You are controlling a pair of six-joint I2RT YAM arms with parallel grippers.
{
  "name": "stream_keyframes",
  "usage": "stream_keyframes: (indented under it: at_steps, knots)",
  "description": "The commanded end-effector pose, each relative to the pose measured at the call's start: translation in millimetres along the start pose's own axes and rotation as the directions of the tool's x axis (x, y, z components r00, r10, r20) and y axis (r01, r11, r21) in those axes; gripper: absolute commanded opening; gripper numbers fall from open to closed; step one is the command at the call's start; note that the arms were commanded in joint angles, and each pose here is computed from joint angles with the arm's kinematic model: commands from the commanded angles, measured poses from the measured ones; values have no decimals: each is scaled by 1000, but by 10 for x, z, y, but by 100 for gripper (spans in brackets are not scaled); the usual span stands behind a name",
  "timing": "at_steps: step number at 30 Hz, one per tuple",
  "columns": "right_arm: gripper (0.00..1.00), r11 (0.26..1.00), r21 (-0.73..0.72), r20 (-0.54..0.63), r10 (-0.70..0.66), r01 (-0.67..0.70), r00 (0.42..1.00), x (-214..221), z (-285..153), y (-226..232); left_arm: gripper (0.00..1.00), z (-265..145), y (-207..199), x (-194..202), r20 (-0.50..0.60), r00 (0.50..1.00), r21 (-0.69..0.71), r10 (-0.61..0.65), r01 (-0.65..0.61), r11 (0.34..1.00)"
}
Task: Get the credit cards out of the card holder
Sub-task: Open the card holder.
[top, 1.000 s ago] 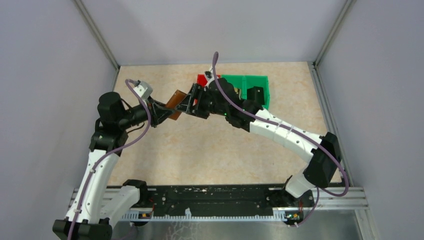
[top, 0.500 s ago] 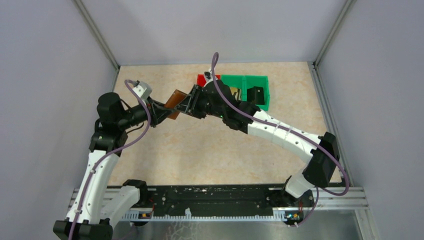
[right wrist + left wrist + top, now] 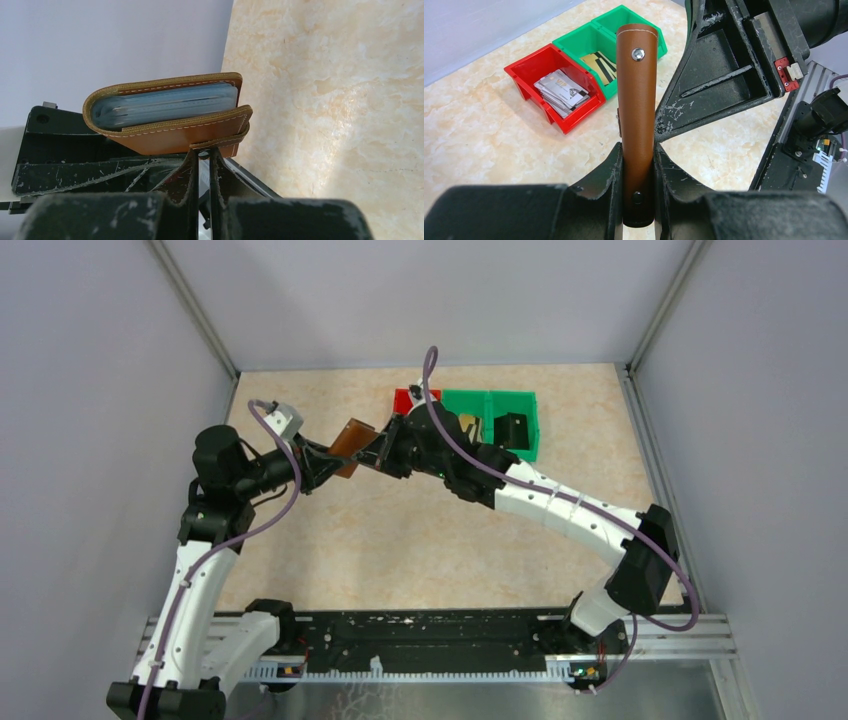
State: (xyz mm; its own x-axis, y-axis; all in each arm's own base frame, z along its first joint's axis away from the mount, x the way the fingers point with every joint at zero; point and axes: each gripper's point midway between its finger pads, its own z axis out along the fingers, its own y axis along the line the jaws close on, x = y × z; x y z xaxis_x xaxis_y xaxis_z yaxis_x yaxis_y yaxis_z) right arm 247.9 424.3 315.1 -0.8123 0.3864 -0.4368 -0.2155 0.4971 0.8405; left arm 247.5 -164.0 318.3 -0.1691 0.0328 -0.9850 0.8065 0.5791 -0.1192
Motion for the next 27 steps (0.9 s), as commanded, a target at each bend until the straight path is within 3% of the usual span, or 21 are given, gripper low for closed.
stream_keyframes:
  at_steps: [1,19,27]
  knots:
    - [0,999,-29,127,-9,13,992,-274,-13,183,0,-68,-388,-149,51,998,166,42,-50,985]
    - [0,960,240,258,-210,148,943,-355,-174,-238,0,-50,-81,-202,79,995,-15,59,-58,998]
    - [0,912,349,298,-328,218,896,-392,-250,-289,0,-48,123,-201,85,996,-134,-21,32,990]
